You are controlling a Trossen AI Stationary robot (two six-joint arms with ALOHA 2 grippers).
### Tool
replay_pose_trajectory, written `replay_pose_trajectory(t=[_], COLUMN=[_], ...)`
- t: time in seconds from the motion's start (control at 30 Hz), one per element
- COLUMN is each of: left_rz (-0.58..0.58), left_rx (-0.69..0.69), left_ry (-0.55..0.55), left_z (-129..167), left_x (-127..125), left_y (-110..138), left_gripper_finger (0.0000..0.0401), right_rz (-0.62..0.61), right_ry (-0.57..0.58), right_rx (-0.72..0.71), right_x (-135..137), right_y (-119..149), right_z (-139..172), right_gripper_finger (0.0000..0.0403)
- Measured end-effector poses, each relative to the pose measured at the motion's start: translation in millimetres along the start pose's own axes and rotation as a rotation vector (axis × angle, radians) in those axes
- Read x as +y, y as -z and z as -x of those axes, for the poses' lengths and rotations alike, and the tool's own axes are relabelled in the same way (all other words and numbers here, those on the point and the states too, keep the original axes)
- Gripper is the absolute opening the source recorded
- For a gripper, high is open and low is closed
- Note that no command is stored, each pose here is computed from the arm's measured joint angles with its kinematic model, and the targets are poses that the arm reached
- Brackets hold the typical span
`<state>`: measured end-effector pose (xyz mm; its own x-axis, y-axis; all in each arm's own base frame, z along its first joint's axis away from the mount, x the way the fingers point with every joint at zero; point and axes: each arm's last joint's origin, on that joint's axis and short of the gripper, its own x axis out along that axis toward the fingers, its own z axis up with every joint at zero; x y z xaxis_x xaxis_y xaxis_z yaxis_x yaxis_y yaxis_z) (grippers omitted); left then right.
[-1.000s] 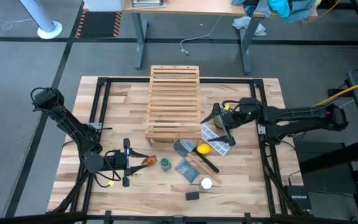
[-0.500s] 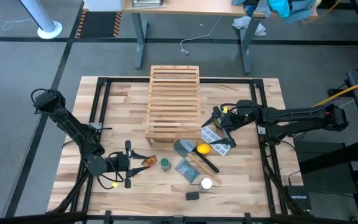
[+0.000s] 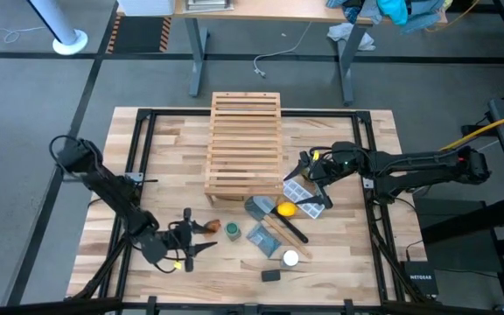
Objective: Shelf spices
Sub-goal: Put the brown and orange seasoning bag on the shelf
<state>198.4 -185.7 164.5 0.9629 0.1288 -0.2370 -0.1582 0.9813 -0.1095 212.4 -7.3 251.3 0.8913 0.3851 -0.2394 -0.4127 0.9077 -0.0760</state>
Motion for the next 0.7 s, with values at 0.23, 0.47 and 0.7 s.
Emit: replay_pose_trajectory(t=[0.23, 0.47, 0.7], left_rz=[-0.012, -0.033, -0.100], left_rx=[0.038, 0.033, -0.078], left_ry=[-0.005, -0.008, -0.029], left_z=[-5, -5, -6], left_x=[-1, -1, -8], left_y=[15, 14, -1], left_gripper_finger=[0.0155, 0.0155, 0.0155], right_rz=[-0.051, -0.056, -0.056], right_ry=[-0.019, -0.019, -0.026], right_rx=[-0.005, -0.005, -0.006], right_x=[1, 1, 1], right_y=[0, 0, 0], right_z=[0, 0, 0], right_gripper_finger=[0.0379, 0.0379, 0.0379])
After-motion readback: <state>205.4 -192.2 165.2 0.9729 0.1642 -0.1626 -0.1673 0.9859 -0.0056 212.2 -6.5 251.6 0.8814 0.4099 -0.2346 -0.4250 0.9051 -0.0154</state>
